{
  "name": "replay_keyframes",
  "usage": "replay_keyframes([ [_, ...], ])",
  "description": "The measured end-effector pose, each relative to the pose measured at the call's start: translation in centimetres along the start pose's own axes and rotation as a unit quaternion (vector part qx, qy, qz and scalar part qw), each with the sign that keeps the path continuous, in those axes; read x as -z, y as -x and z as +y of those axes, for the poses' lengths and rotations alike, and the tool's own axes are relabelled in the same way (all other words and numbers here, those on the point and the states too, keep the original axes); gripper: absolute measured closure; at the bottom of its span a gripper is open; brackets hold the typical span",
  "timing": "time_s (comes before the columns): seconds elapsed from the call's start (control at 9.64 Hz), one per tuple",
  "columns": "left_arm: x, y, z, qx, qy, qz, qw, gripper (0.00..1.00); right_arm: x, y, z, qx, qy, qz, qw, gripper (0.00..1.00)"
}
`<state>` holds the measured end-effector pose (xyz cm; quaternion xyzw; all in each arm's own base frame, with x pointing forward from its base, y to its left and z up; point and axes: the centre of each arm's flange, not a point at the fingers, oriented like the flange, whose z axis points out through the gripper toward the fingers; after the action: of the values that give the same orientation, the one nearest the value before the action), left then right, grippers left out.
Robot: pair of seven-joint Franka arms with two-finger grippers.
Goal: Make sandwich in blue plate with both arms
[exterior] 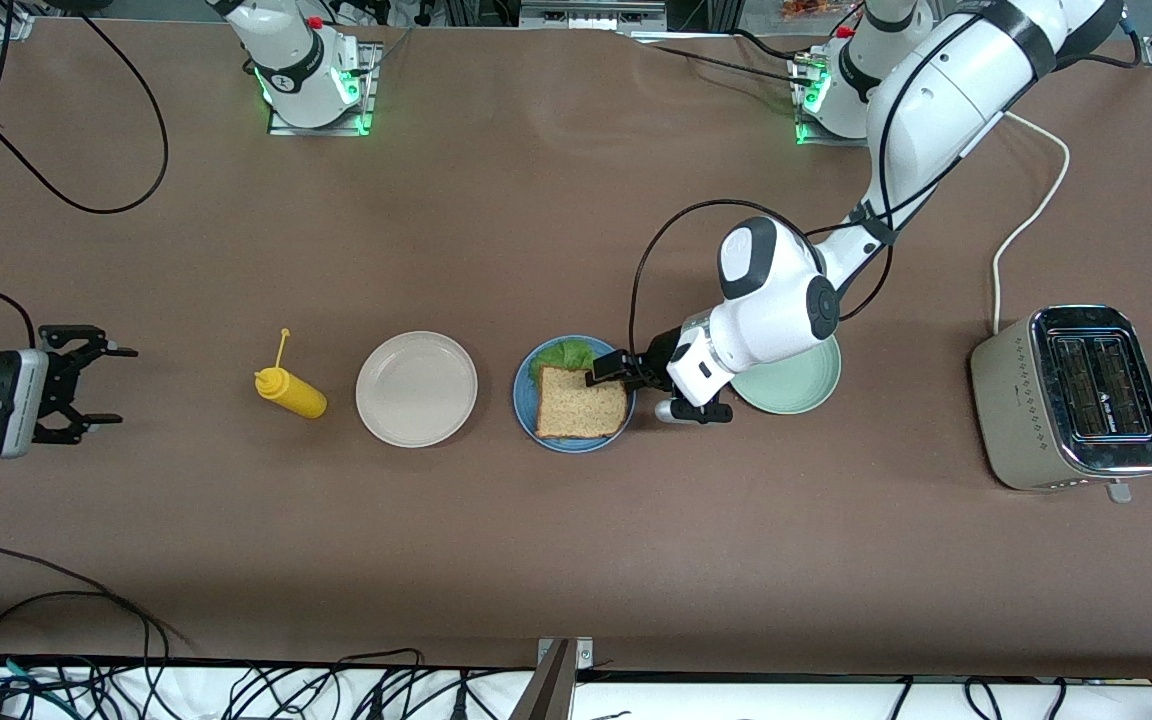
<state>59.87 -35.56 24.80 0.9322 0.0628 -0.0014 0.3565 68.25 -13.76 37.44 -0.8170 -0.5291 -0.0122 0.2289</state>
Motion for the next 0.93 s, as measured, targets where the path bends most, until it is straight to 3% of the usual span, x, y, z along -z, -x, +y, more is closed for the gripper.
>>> replay_keyframes([
  [0.1, 0.4, -0.1, 0.1, -0.002, -0.001, 0.003, 1.0, 0.1, 1.3, -1.7, -1.5, -0.051, 0.012, -0.02, 0.998, 0.0],
  [0.21, 0.9, -0.2, 0.3, -0.005, -0.003, 0.008, 1.0, 0.01, 2.3, -3.6, -3.0, -0.098, 0.026, -0.036, 0.994, 0.0],
  [0.41, 2.8, -0.2, 1.3, -0.018, -0.01, 0.023, 1.0, 0.0, 3.8, -7.1, -6.1, -0.205, 0.057, -0.064, 0.975, 0.0],
  [0.73, 7.7, -0.7, 2.2, -0.035, -0.038, 0.029, 0.998, 0.0, 4.1, -11.0, -10.0, -0.347, 0.094, -0.078, 0.93, 0.0],
  [0.93, 12.3, -1.3, 2.0, -0.036, -0.069, 0.018, 0.997, 0.0, 3.8, -12.9, -11.8, -0.416, 0.125, -0.071, 0.898, 0.0],
])
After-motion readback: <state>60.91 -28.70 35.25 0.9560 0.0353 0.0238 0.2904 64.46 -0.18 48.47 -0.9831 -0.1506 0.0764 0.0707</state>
